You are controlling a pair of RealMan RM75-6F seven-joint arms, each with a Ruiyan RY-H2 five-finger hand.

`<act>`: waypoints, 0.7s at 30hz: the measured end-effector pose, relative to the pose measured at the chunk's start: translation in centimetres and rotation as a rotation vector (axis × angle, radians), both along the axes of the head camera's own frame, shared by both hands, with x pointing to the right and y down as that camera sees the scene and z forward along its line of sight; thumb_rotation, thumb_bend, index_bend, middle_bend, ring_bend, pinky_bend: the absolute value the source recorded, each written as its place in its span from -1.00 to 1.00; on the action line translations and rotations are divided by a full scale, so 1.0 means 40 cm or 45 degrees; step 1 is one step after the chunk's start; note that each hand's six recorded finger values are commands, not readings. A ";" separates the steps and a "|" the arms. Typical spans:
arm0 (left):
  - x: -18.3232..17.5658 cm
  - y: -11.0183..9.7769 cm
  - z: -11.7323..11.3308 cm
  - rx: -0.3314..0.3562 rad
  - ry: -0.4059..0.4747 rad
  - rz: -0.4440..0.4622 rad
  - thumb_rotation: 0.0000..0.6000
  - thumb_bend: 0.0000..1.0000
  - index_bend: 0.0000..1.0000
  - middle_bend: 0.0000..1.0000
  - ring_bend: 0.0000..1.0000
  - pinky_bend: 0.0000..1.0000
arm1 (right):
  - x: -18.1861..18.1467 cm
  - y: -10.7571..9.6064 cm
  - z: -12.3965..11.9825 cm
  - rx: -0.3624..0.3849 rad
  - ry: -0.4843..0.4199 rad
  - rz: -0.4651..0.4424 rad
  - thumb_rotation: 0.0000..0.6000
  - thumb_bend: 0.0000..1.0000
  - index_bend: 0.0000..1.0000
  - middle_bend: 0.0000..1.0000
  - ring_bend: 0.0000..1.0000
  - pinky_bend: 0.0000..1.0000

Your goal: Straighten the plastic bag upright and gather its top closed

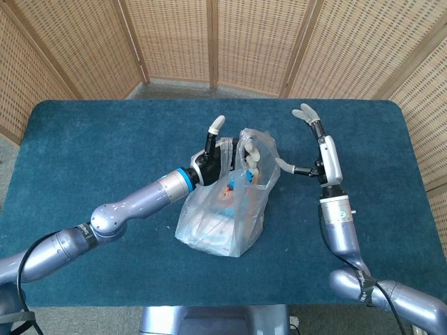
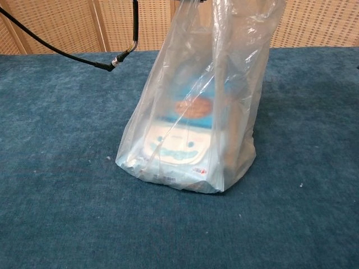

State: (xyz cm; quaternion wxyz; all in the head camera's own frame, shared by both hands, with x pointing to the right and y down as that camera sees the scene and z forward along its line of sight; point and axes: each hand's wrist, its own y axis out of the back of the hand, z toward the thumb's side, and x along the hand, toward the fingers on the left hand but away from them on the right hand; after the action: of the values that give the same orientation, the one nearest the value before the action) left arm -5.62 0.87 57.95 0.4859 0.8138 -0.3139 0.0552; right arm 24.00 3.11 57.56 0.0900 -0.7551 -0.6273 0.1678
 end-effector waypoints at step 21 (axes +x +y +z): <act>-0.045 -0.028 -0.027 -0.082 0.102 -0.116 -1.00 -0.73 0.14 0.11 0.06 -0.02 | 0.108 0.056 -0.030 -0.002 0.018 0.009 1.00 -0.91 -0.86 -0.66 -0.77 -0.84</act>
State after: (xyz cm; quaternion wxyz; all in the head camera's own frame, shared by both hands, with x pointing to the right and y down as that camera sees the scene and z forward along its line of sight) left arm -7.42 -0.23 56.86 0.5259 0.7842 -0.3291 0.0104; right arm 28.30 5.36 56.36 0.0932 -0.7518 -0.6291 0.1740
